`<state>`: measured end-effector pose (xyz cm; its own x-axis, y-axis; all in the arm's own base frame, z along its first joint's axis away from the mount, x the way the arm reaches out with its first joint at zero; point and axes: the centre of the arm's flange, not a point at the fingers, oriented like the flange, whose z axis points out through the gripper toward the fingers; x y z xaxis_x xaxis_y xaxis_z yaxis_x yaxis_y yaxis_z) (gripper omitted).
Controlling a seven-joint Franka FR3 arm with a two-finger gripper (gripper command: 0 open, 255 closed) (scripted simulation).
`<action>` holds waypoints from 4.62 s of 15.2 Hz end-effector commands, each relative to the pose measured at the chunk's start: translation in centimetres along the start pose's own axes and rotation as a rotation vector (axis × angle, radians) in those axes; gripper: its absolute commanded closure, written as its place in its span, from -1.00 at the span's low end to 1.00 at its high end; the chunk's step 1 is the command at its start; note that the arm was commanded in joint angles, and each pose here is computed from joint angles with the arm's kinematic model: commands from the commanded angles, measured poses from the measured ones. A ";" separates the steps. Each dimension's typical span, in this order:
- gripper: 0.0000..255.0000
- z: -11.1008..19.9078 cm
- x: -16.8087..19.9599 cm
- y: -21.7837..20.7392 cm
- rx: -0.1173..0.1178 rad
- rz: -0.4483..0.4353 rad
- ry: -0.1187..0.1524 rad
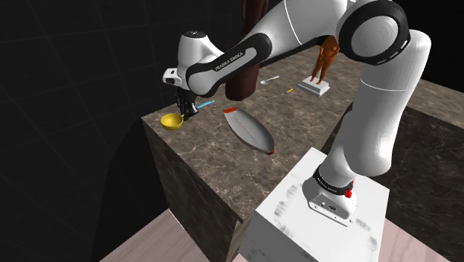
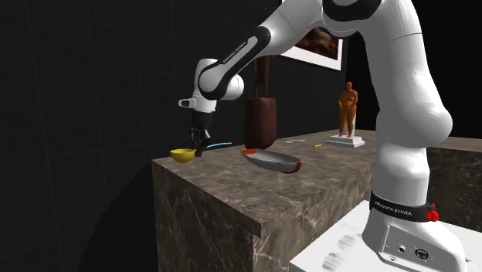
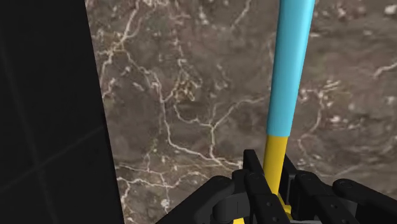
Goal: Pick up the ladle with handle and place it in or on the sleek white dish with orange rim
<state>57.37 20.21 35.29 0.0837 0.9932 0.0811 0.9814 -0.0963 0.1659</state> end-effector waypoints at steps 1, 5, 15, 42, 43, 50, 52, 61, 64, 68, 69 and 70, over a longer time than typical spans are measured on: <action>1.00 -1.0 0.0 0.3 0.000 0.000 0.000; 1.00 -3.1 0.2 0.6 0.000 0.000 0.000; 1.00 -8.3 0.6 1.5 0.000 0.000 0.000; 1.00 -14.1 -12.5 -21.0 0.000 0.000 0.000; 1.00 -13.6 -12.6 -21.1 0.000 0.000 0.000; 1.00 -9.9 -12.9 -21.7 0.000 0.000 0.000; 1.00 -8.9 -12.9 -21.9 0.000 0.000 0.000; 1.00 -7.9 -13.0 -22.1 0.000 0.000 0.000; -1.00 -7.9 -13.0 -22.1 0.000 0.000 0.000; -1.00 -9.2 -13.0 -22.1 0.000 0.000 0.000; -1.00 -10.5 -13.0 -22.1 0.000 0.000 0.000; -1.00 -11.8 -13.0 -22.1 0.000 0.000 0.000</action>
<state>32.93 8.73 40.94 0.0838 0.9931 0.0817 0.9811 -0.0966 0.1674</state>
